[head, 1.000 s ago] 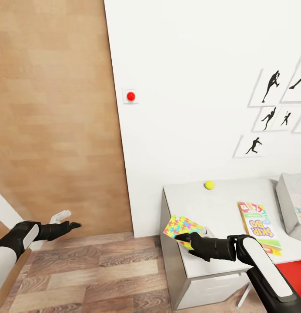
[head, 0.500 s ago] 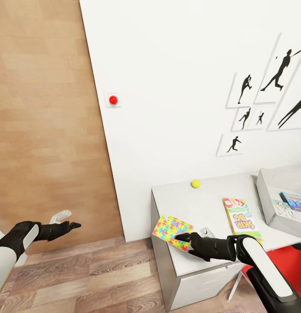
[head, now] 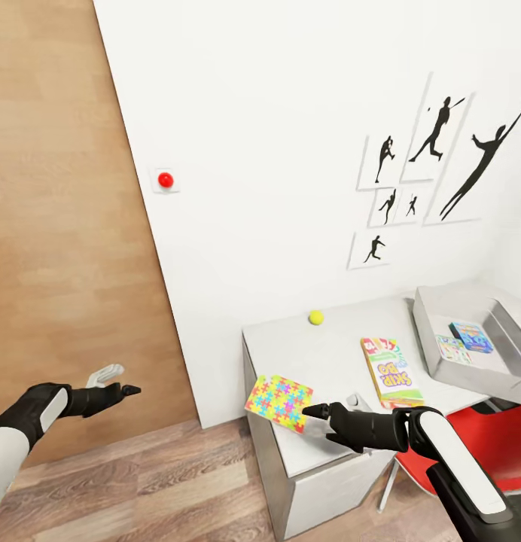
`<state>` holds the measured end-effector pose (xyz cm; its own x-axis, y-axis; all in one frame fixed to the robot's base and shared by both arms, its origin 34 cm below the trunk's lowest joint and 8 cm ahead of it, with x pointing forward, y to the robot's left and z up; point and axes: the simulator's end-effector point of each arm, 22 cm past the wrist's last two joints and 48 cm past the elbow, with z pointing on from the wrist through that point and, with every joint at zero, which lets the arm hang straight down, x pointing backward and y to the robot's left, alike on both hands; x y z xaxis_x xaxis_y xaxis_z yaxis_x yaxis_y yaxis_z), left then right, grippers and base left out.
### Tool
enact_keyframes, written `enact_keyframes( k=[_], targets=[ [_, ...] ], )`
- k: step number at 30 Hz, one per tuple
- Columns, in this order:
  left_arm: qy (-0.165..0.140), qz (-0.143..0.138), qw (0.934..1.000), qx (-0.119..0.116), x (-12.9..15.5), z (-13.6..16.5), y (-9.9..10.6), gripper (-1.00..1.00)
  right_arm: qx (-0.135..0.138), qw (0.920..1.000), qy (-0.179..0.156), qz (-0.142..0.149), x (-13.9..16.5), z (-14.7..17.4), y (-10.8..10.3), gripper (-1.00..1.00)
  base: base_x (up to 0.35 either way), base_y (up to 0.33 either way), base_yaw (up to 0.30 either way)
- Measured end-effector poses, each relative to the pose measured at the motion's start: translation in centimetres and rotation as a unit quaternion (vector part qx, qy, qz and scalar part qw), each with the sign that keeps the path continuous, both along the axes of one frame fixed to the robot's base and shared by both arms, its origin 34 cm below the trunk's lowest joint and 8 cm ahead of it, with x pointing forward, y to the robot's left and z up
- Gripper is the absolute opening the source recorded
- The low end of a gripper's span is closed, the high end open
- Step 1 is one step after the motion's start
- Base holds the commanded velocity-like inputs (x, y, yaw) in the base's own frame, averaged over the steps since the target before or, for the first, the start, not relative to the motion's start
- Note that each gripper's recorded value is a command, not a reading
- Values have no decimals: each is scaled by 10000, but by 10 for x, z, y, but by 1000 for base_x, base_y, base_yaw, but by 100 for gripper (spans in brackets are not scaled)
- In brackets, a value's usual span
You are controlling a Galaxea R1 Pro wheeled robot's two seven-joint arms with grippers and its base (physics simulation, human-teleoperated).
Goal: Put all the toys in the child's room - the three board games (two on the bed and one on the table), the two jigsaw puzzles on the table, and the tennis ball on the table - inside the toy box on the table in the child's room.
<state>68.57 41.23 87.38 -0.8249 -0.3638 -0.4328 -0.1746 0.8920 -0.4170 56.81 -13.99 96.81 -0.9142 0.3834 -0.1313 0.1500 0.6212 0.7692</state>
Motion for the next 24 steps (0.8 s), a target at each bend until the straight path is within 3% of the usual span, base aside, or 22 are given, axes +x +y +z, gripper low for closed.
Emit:
enact_keyframes(
  k=[8,24],
  targets=[
    [-46,2,10000,2,1,5,1,100,-5,10000,-42,3,0,4,0,100,0,0,-161],
    [-57,1,10000,2,1,6,1,100,-16,10000,20,-11,-1,-1,-1,100,0,0,-7]
  ],
)
